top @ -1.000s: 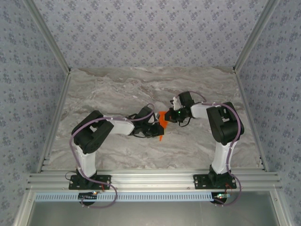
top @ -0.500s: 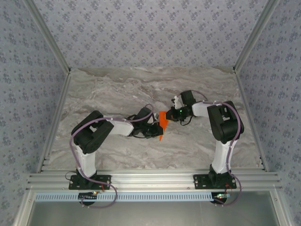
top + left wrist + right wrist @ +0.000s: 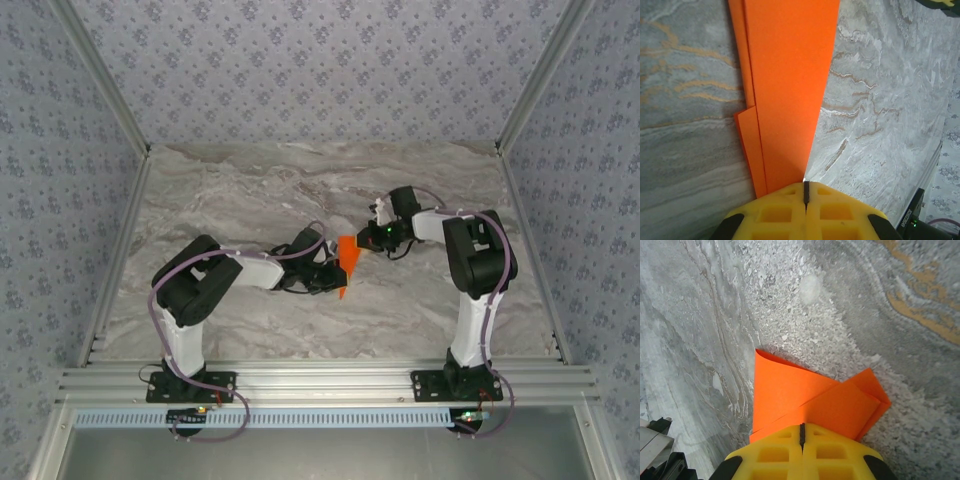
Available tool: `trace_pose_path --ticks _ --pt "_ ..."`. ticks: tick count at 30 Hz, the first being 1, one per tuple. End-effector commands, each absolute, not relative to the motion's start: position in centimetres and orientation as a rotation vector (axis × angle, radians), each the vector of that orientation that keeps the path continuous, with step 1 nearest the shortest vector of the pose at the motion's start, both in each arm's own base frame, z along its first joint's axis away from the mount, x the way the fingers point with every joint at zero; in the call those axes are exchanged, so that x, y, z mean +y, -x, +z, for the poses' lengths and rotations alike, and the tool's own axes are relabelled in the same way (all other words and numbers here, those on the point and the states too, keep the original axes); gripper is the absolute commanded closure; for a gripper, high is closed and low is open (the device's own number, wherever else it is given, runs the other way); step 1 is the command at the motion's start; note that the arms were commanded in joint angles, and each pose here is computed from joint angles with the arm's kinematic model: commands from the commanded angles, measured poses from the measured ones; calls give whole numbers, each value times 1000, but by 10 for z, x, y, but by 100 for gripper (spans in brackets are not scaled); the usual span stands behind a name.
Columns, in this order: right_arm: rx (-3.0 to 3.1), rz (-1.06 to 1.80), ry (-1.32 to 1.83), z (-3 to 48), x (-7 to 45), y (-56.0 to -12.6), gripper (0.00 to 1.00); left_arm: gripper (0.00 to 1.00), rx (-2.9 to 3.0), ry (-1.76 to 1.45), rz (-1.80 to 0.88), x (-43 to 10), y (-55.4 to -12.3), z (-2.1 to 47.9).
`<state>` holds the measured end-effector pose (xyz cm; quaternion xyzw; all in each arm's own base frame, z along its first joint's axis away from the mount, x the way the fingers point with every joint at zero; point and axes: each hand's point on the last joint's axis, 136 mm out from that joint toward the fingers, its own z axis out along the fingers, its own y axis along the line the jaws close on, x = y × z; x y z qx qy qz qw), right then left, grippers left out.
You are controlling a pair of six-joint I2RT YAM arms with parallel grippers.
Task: Fold a paper plane with a square sheet of paper (fold left side to right side)
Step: Fold the wing for the fifth time at the center of the table.
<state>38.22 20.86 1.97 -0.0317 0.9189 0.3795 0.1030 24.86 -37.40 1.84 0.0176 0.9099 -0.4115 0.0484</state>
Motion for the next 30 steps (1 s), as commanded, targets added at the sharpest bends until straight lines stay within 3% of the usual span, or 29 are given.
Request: trace_pose_path --ticks 1,5,9,20,30 --pt "2676 926 37 14 172 -419 100 100 3074 51 -988 -331 -202 -47" --pt "2605 910 58 47 164 -437 100 100 3064 40 -1004 -335 -203 -45" --pt "2562 920 90 75 166 -427 100 100 3047 32 -1020 -339 -206 -42" --pt "2573 1193 99 66 213 -322 100 100 3046 25 -1021 -341 -205 -41" --pt "2607 1271 118 46 243 -306 100 100 3046 26 -1020 -341 -206 -41"
